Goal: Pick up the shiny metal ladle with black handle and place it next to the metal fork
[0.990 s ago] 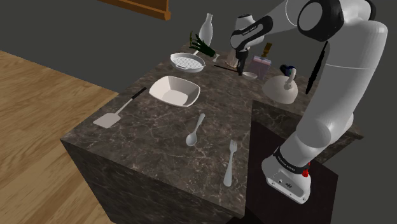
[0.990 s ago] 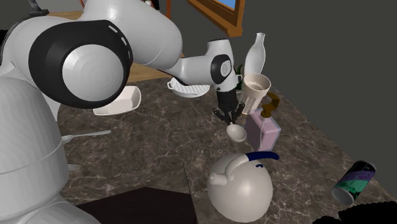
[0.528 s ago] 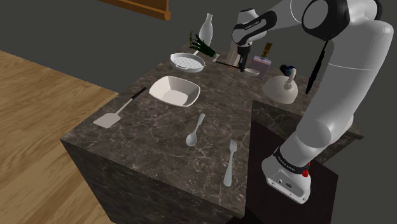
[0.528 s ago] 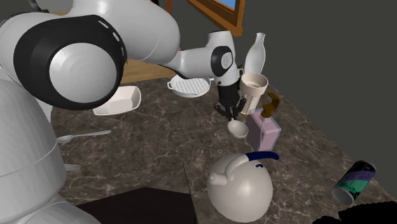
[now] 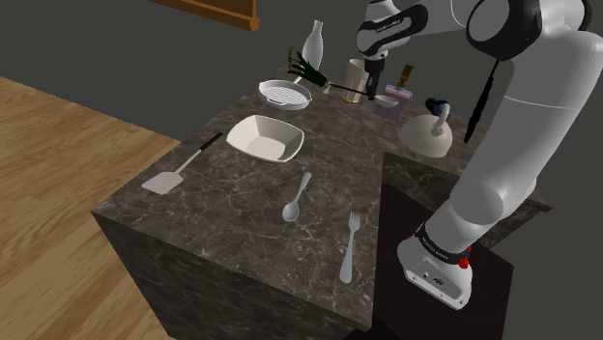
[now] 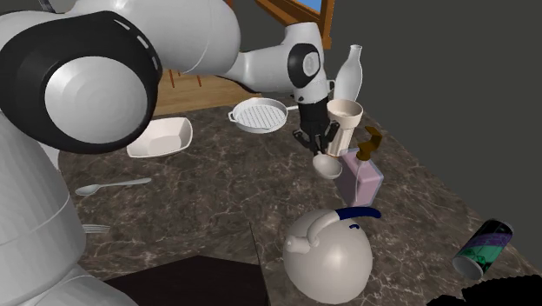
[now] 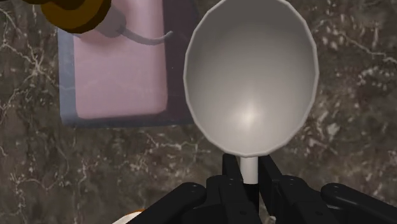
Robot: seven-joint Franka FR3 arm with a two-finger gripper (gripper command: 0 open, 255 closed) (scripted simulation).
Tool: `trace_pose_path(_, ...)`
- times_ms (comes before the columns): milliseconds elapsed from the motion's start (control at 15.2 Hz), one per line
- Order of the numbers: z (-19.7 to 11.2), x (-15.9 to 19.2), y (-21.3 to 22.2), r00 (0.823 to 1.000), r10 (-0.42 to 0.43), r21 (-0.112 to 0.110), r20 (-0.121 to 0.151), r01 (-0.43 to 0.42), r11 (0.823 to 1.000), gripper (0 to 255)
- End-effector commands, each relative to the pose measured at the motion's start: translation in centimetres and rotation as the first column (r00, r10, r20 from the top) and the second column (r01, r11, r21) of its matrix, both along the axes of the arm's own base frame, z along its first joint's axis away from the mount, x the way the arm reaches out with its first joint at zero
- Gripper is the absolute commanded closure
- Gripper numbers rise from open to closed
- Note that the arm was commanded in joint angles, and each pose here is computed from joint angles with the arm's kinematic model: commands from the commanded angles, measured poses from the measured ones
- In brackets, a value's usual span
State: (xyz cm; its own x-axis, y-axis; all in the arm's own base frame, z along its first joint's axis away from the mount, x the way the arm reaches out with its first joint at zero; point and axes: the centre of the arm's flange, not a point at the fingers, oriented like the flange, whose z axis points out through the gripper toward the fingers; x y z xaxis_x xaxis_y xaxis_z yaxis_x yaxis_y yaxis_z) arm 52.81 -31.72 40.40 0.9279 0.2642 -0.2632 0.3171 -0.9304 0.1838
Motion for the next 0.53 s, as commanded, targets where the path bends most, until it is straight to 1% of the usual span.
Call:
trace_pose_path(0,1.1,0.0,0.0,1.000,0.000,0.000,0.000,0.000,1.000,255)
trace_pose_path(330,3.8,0.0,0.0,1.000,0.000,0.000,0.000,0.000,1.000,255)
trace_pose_path(462,3.8,-0.3,2.7,1.000,0.000,0.000,0.000,0.000,1.000,255)
